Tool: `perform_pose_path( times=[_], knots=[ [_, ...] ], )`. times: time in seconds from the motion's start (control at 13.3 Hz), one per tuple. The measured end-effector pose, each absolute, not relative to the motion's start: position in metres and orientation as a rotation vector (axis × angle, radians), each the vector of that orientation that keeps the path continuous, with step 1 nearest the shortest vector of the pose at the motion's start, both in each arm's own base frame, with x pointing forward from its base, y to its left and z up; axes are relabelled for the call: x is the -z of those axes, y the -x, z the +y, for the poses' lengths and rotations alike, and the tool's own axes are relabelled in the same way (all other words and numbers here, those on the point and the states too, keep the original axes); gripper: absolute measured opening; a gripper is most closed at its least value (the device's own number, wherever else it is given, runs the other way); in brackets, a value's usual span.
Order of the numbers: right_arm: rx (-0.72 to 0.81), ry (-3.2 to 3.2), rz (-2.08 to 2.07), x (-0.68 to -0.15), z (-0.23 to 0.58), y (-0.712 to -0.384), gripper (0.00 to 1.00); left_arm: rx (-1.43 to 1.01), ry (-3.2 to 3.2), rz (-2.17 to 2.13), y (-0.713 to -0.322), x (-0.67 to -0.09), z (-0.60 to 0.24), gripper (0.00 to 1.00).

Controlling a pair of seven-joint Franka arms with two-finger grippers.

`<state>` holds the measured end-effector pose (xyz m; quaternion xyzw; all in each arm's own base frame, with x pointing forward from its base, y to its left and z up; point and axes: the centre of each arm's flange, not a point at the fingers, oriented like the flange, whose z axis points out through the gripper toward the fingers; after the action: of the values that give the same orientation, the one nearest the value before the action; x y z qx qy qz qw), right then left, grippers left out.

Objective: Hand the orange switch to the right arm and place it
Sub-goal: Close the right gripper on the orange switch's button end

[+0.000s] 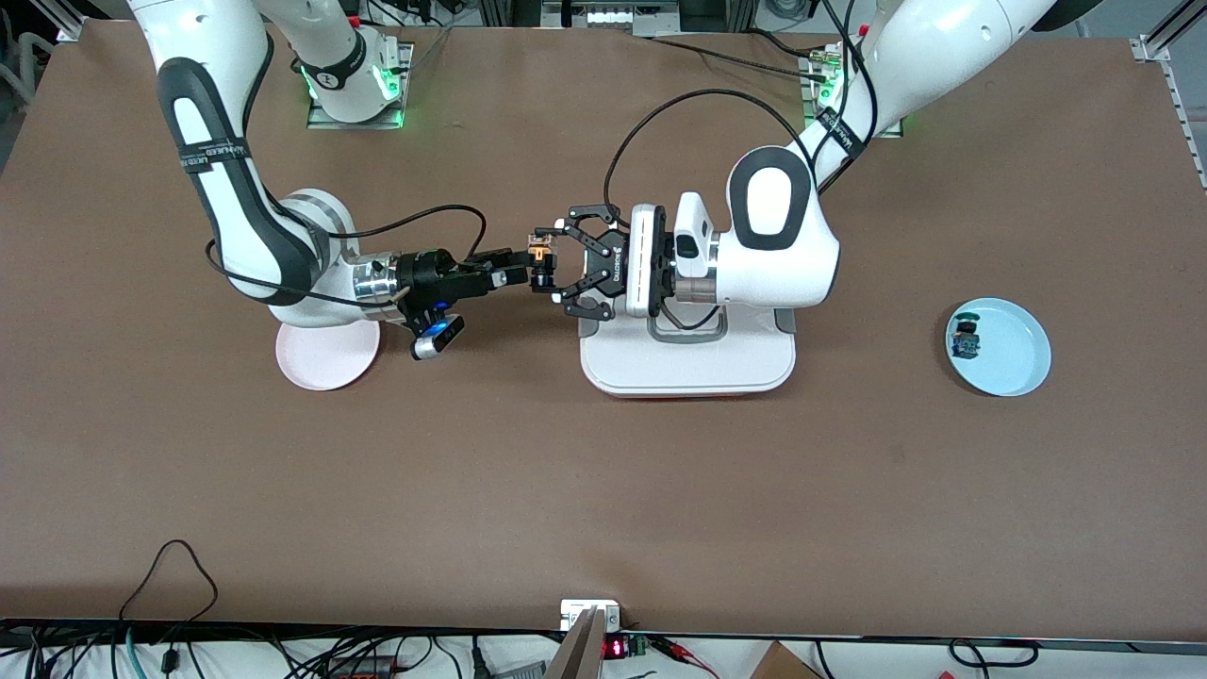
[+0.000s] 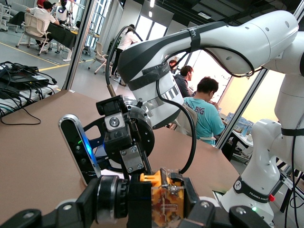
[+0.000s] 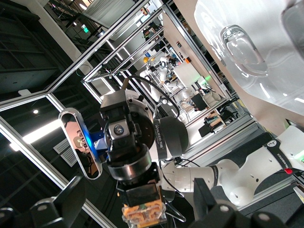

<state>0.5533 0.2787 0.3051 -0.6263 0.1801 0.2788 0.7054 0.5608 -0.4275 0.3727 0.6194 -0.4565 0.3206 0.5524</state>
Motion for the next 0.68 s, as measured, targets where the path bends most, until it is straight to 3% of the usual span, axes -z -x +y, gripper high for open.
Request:
perform_pose_path(
  times=[0.68],
  knots=[
    [-0.562,1.427,0.427,-0.3148,0.2748,-0.5586,1.0,-0.758,-1.465,-1.08,-0.5608,-0.3728,-0.4275,0.72]
  ],
)
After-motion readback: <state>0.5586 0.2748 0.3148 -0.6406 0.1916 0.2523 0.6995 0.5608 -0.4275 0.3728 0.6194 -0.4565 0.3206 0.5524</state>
